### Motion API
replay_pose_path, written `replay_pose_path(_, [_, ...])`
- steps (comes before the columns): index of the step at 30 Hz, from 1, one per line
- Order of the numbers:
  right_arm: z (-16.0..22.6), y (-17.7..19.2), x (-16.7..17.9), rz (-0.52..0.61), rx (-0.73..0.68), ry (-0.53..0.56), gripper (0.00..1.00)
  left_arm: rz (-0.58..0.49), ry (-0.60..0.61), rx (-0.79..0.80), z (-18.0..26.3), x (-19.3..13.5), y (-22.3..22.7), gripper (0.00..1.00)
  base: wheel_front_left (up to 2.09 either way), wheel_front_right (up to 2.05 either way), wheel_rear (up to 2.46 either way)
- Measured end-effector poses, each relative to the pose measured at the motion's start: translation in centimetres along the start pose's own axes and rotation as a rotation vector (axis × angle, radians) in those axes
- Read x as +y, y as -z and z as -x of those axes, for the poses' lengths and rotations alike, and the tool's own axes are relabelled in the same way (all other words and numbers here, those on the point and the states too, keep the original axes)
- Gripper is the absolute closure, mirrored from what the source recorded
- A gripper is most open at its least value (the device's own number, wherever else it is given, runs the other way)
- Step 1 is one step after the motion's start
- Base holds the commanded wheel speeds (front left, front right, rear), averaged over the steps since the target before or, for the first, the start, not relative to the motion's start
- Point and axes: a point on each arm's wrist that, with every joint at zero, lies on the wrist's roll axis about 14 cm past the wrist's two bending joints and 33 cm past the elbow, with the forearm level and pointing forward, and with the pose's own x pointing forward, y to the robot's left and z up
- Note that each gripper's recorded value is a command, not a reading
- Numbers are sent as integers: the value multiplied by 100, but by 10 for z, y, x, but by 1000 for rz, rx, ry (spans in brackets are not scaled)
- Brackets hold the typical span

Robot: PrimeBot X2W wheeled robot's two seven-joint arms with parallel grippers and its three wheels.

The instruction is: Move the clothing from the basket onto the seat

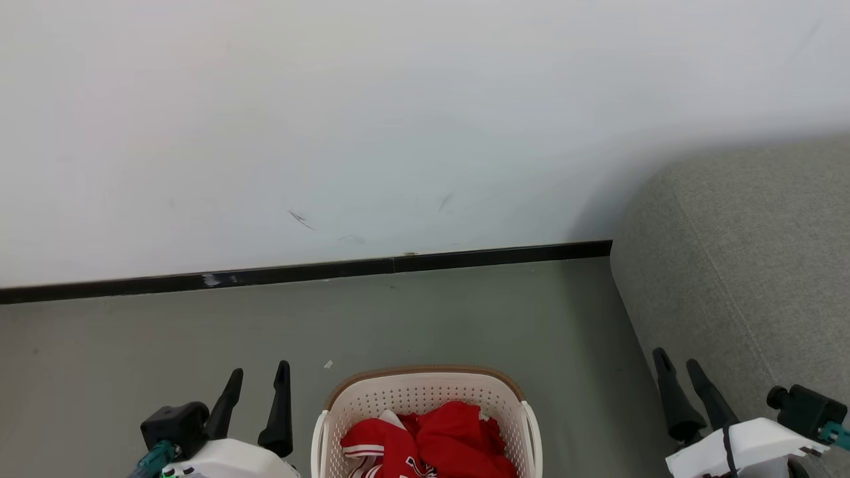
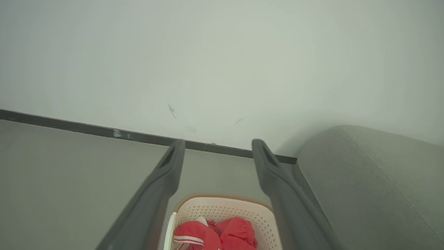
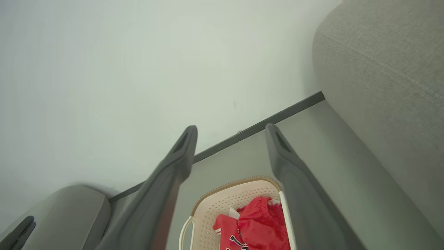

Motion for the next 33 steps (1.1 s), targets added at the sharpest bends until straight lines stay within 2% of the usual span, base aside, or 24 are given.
replay_pose_path(15, [3,2,8,229,-11,-47,0,-216,-68,-65,4,8,-6,0,0,0,0])
replay_pose_path(33, [5,3,22,467,-38,-120,0,-434,-85,-170,6,3,-19,0,0,0,0])
